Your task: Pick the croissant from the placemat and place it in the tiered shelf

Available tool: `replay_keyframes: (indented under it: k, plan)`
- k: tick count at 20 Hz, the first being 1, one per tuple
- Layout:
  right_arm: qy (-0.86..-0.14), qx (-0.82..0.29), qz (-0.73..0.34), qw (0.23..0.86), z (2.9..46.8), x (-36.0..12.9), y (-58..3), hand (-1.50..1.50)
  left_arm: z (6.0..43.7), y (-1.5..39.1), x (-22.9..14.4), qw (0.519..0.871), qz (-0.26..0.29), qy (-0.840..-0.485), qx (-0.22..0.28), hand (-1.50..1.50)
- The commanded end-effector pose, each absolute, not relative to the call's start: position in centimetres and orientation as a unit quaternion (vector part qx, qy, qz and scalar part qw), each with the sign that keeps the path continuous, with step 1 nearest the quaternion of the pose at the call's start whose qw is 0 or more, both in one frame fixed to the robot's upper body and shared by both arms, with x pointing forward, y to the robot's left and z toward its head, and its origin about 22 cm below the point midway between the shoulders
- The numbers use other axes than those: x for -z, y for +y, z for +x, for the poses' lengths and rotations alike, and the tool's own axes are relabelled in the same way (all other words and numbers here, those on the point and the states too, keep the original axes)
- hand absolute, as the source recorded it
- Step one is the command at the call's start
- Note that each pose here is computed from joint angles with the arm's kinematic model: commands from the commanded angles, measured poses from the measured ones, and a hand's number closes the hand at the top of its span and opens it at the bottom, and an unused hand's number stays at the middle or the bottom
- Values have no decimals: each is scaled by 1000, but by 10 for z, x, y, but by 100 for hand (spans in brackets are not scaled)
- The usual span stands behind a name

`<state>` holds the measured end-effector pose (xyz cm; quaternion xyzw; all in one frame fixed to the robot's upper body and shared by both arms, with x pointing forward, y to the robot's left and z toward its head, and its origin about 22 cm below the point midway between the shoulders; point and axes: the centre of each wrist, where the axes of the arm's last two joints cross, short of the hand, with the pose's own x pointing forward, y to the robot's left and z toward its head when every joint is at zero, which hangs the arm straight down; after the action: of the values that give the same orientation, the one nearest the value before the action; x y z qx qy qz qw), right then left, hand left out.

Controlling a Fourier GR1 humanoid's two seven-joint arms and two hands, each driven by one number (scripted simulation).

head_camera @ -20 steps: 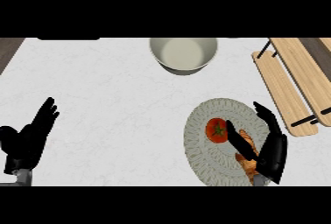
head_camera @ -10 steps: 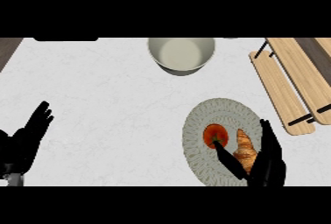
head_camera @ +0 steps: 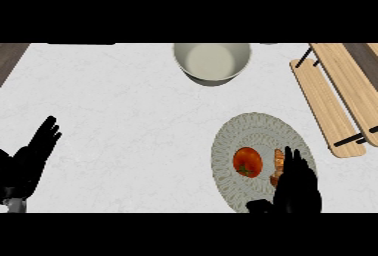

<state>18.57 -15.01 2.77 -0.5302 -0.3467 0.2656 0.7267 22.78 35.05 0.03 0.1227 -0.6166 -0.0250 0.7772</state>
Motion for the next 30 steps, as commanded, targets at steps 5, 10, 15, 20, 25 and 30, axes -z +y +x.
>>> replay_keyframes:
  k: [5,10,15,20,25,30]
  plan:
    - [-220,-345,-554,725,199,-78,-136,-150,232,350,-5,780,116,-615,22,0]
    - [-215,-361,-539,730,212,-89,-157,-150,243,357,-1,774,124,-620,15,0]
    - [-190,-358,-536,740,218,-53,-156,-150,233,343,-5,780,119,-614,15,0]
    - [-189,-357,-538,740,223,-63,-175,-150,220,344,-1,776,123,-618,23,0]
    - [-203,-353,-541,736,232,-61,-194,-150,227,361,-10,778,114,-618,23,0]
    - [-204,-359,-540,734,234,-49,-205,-150,242,339,-4,780,118,-615,16,0]
